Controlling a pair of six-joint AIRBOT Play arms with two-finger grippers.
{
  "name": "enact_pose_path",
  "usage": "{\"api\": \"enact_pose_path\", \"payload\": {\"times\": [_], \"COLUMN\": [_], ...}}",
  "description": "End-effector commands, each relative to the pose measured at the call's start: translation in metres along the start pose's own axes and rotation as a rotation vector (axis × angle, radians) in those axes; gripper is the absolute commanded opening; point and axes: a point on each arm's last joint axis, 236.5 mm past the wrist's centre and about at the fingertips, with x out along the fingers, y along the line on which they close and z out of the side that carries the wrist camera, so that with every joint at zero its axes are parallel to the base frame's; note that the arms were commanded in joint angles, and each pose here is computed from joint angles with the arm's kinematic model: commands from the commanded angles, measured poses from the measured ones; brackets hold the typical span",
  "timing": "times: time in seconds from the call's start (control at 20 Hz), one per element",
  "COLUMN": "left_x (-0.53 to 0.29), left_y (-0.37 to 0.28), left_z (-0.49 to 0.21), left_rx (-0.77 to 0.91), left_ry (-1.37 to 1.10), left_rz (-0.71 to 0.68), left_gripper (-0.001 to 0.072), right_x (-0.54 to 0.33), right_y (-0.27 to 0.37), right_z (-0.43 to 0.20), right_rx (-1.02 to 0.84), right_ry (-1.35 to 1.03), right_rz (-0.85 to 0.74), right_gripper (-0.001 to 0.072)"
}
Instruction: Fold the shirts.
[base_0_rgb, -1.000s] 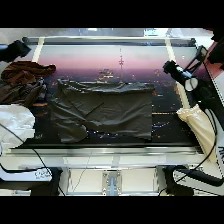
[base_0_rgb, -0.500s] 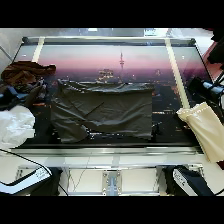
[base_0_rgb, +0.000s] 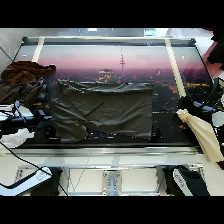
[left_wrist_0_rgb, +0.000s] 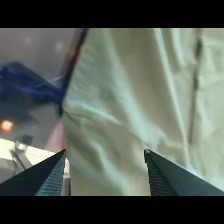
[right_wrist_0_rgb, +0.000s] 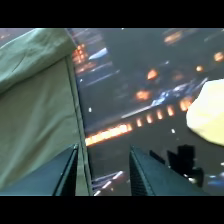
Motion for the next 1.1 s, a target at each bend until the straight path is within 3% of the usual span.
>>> {"api": "enact_pose_path", "payload": {"times": [0.0,0.35,0.5,0.6,0.8,1.05], "left_x": [0.015,0.036,0.042,0.048,0.051,0.051], "left_y": [0.005,0.008,0.005,0.004,-0.005,-0.007], "left_z": [0.009,0.007,0.006,-0.001,-0.003,-0.004], "left_rx": [-0.031,-0.087,-0.132,-0.113,-0.089,-0.067], "left_ry": [-0.068,-0.05,-0.04,-0.006,0.002,0.008], "left_rz": [0.053,0.062,0.034,0.023,0.005,-0.004], "left_gripper": [0.0556,0.0545,0.0416,0.0017,0.0013,0.0013], "right_x": [0.002,0.002,0.002,0.002,0.001,-0.004], "right_y": [0.005,0.007,0.011,0.015,0.011,-0.011], "right_z": [0.0,0.001,-0.001,-0.007,-0.048,-0.199], "right_rx": [0.034,0.04,0.058,0.074,0.078,0.25], "right_ry": [-0.019,-0.026,-0.014,0.012,0.173,0.651], "right_rz": [0.031,0.038,0.054,0.07,0.054,-0.02], "right_gripper": [0.0386,0.0385,0.0386,0.0385,0.0385,0.0384]}}
